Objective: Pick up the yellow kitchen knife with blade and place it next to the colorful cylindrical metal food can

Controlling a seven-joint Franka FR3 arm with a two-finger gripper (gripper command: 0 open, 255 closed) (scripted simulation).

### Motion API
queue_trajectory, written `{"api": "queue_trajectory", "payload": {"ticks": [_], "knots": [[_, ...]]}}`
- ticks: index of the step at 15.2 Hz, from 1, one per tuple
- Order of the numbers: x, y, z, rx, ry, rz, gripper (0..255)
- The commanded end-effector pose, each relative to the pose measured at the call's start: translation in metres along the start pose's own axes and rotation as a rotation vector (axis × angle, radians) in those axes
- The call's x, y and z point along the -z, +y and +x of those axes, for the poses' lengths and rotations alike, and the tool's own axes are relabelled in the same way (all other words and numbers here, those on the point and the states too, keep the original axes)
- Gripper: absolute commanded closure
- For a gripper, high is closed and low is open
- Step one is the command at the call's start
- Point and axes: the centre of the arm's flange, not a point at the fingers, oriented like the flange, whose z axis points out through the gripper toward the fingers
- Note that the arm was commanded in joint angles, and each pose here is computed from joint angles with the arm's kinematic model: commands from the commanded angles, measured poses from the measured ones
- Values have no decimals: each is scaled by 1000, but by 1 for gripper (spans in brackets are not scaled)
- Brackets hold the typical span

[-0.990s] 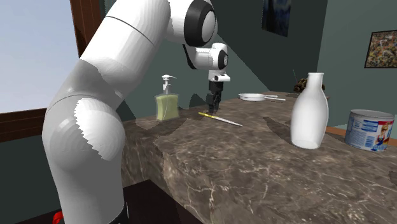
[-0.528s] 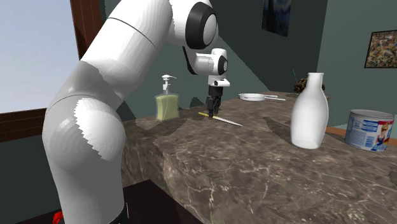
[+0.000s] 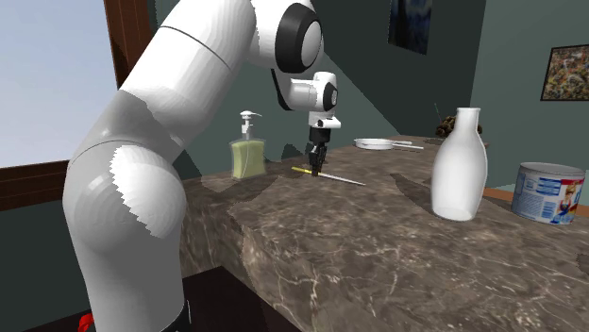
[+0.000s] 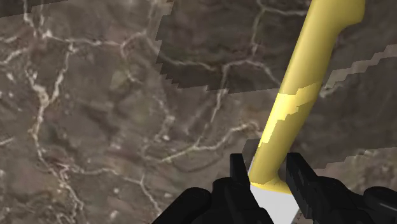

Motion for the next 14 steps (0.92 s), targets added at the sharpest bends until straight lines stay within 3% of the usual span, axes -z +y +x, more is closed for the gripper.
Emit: {"api": "queue_trajectory", "payload": {"ticks": [1, 6, 14], "knots": [[0, 0, 1, -1, 0, -1, 255], [0, 0, 1, -1, 0, 0, 255], [42, 1, -2, -1, 0, 0, 255]]}}
